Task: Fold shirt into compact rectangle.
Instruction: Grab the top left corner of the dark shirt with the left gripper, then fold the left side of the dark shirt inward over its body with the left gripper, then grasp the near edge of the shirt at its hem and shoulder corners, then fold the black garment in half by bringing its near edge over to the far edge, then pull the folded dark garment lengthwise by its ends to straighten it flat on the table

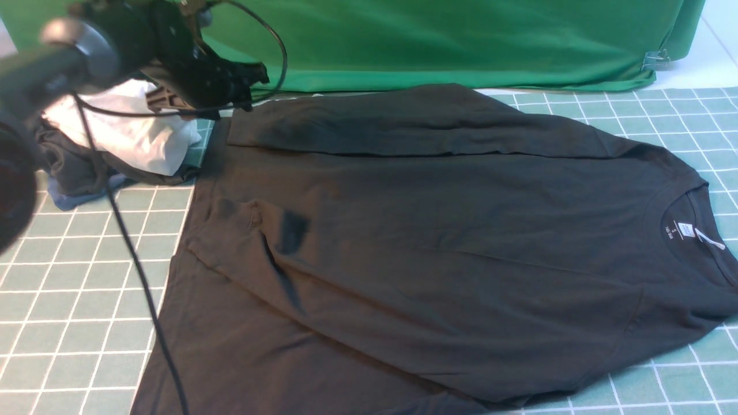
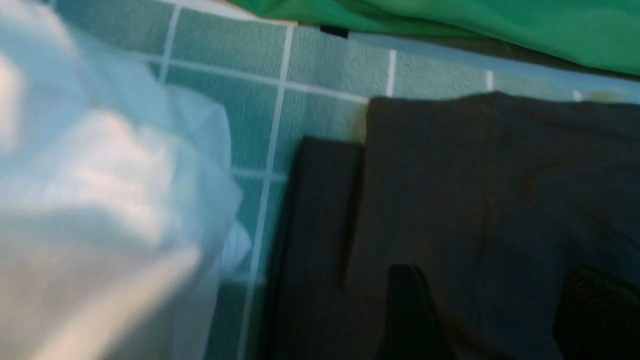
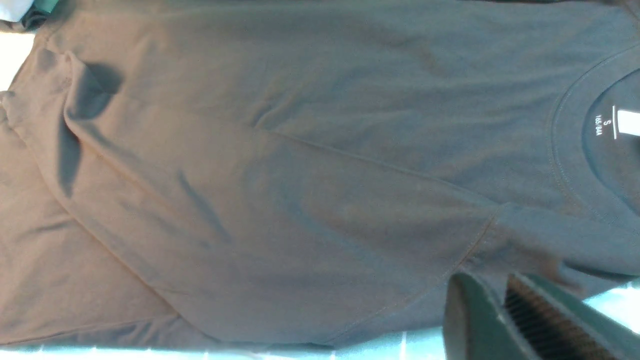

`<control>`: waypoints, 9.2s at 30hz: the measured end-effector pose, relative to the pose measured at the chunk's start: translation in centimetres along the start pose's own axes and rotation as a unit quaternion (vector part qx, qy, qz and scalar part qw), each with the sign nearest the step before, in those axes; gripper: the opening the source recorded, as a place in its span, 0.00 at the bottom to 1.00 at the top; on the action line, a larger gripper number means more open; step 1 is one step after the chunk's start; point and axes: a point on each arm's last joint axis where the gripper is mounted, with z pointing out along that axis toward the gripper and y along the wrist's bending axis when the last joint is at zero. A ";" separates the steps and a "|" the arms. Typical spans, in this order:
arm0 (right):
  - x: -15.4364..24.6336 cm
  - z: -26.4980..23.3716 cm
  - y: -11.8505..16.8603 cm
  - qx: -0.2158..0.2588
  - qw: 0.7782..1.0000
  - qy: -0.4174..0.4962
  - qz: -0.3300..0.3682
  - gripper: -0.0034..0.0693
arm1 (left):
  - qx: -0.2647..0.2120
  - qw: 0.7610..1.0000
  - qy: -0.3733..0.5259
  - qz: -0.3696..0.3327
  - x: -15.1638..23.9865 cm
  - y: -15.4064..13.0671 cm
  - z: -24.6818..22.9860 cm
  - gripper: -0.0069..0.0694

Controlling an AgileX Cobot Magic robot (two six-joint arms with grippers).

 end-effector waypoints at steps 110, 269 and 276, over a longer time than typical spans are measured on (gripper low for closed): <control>-0.8 0.0 -0.4 0.024 0.999 -0.045 -0.009 0.25 | -0.064 0.944 0.322 0.034 27.0 6.0 -17.3 0.35; -16.9 29.9 1.4 0.062 0.928 0.255 -0.263 0.08 | 0.119 0.978 0.072 0.156 7.2 -14.0 3.8 0.10; -17.0 28.9 1.6 0.058 0.925 0.274 -0.256 0.08 | 0.104 0.988 0.061 0.099 2.7 -10.4 2.2 0.10</control>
